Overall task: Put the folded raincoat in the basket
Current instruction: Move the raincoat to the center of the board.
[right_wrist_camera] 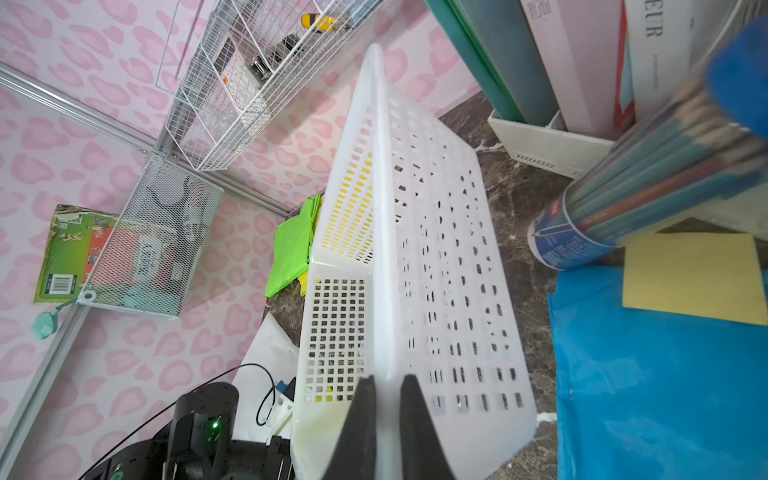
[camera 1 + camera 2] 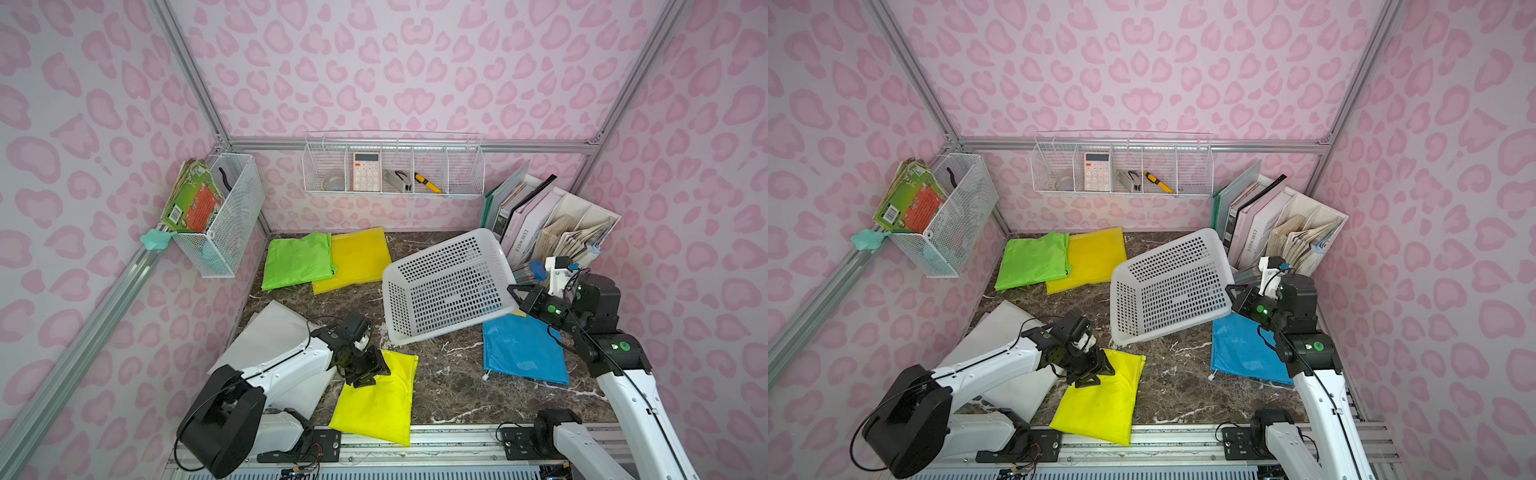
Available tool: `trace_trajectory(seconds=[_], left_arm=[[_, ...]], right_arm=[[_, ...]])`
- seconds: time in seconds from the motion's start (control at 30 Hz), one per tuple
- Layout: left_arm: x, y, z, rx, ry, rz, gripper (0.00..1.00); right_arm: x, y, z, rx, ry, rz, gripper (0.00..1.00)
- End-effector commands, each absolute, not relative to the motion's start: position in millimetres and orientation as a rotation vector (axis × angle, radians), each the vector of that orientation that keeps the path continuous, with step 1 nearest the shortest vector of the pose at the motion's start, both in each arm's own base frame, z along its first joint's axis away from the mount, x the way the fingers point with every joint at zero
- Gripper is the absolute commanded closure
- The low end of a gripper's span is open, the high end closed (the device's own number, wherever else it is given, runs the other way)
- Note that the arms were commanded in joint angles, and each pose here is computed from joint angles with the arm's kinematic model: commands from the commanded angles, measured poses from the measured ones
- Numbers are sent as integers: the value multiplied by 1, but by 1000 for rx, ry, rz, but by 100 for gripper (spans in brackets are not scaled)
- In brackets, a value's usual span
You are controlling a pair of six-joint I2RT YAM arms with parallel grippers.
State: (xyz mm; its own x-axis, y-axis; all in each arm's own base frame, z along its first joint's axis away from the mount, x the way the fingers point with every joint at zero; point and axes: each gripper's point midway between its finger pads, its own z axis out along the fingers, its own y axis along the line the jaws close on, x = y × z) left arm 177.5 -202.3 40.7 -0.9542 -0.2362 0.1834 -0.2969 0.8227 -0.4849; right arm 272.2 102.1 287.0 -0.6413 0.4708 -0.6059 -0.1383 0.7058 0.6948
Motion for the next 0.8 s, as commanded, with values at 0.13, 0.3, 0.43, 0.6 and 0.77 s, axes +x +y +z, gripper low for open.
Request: trace_trajectory(seconds=[0.13,0.3,0.43,0.6,0.77], left_arm=[[258,-188,1,507,-2996,575,56],[314,-156,9,659,-3024,623,54],[356,-136,25,698,-3025,657,53],[409,-109,45,819,-3000,773,51],[444,-90,95,852,-3070,876,43]], right_arm=[[275,107,310,226,2008,988,100],[277,100,314,250,2008,929,100],[278,92,313,274,2012,870,100],[274,94,315,258,2019,877,100],[258,111,296,209,2072,957,100]])
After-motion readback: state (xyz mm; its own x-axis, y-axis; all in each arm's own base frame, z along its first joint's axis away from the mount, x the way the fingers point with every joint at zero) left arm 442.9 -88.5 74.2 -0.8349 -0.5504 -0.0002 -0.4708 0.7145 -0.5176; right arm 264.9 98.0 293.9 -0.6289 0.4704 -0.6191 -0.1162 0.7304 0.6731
